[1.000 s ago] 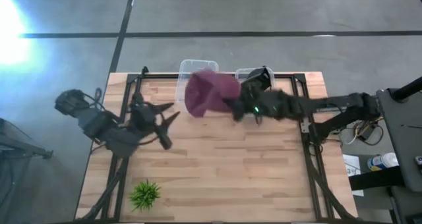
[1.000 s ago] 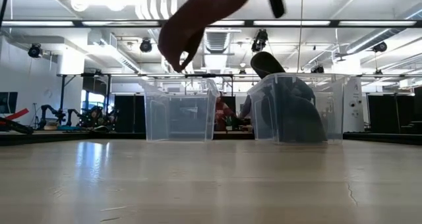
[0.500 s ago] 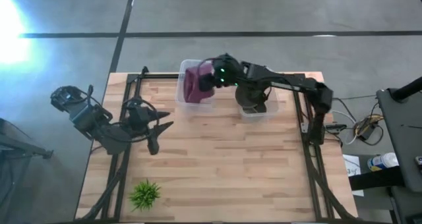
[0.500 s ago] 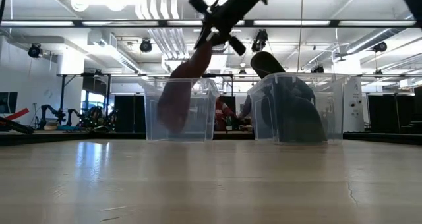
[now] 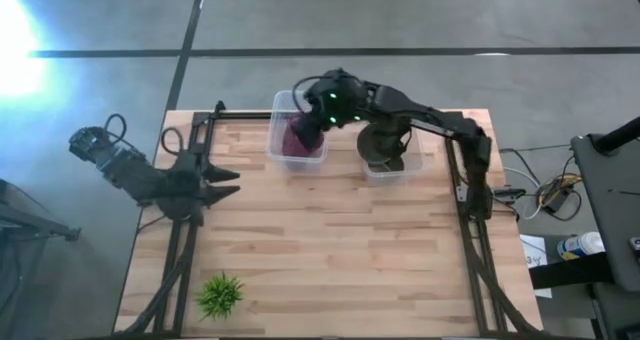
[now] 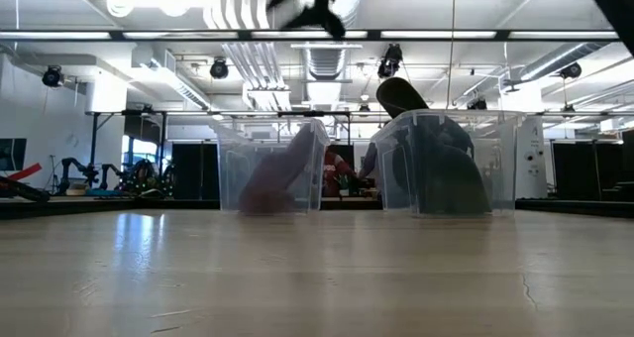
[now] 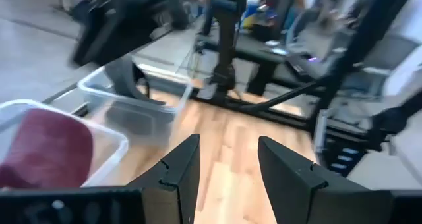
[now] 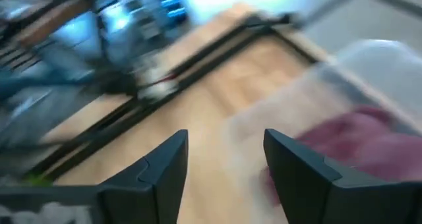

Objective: Pick & Place hat
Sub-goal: Return to Home Position

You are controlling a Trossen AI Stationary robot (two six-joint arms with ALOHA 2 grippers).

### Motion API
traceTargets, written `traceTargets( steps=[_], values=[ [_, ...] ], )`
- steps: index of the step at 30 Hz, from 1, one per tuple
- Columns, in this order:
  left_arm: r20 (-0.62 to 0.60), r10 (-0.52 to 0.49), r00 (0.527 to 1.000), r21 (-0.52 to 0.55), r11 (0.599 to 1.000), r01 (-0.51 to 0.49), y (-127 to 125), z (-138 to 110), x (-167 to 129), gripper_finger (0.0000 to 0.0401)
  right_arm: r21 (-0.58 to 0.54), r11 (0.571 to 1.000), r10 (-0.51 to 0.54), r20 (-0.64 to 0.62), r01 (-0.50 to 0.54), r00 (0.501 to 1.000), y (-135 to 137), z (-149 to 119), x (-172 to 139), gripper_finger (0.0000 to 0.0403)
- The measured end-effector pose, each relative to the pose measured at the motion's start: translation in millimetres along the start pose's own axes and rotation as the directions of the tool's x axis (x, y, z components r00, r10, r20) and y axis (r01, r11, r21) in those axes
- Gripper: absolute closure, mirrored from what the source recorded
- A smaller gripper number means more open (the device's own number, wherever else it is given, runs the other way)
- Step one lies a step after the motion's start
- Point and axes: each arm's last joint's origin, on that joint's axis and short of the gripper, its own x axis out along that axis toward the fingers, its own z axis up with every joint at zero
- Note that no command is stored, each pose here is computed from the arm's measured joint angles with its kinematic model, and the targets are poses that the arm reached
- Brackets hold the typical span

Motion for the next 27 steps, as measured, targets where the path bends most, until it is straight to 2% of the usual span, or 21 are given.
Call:
traceTargets(
  steps=[2, 5, 9, 14, 17, 20, 23, 27],
  values=[
    [0.023, -0.025, 0.999, -0.007, 1.000, 0.025, 9.1, -11.7, -0.9, 0.0254, -0.053, 0.997, 0.060, -0.022, -0.061, 0.998, 15.0, -2.6, -20.4, 0.0203],
    [0.044, -0.027, 0.999, -0.015, 1.000, 0.027, 22.3, -31.4, 0.2, 0.0254, -0.097, 0.994, 0.049, -0.052, -0.054, 0.997, 32.0, -14.1, -47.6, 0.0202],
    [0.107, -0.059, 0.992, -0.080, 0.994, 0.068, 34.9, -54.0, 5.7, 0.0254, -0.174, 0.983, -0.061, -0.027, 0.055, 0.998, 52.6, -34.7, -86.8, 0.0202],
    [0.169, -0.066, 0.983, -0.122, 0.989, 0.087, 45.4, -82.6, 21.3, 0.0254, -0.246, 0.945, -0.217, 0.011, 0.213, 0.976, 67.6, -66.4, -127.8, 0.0202],
    [0.127, -0.066, 0.990, -0.091, 0.993, 0.078, 50.4, -99.7, 28.7, 0.0254, -0.185, 0.951, -0.248, 0.028, 0.248, 0.968, 68.0, -79.4, -145.9, 0.0202],
    [0.080, -0.104, 0.991, -0.065, 0.992, 0.109, 52.1, -114.5, 33.7, 0.0254, -0.116, 0.967, -0.221, 0.046, 0.225, 0.974, 68.3, -91.2, -161.1, 0.0202],
    [0.006, -0.116, 0.993, -0.030, 0.993, 0.116, 56.0, -135.9, 39.6, 0.0254, -0.137, 0.968, -0.207, 0.029, 0.209, 0.978, 66.7, -107.2, -164.1, 0.0202],
    [-0.042, -0.100, 0.994, -0.052, 0.994, 0.097, 63.3, -165.0, 46.4, 0.0254, -0.134, 0.967, -0.223, -0.026, 0.218, 0.974, 59.7, -131.3, -162.1, 0.0204]
  ],
)
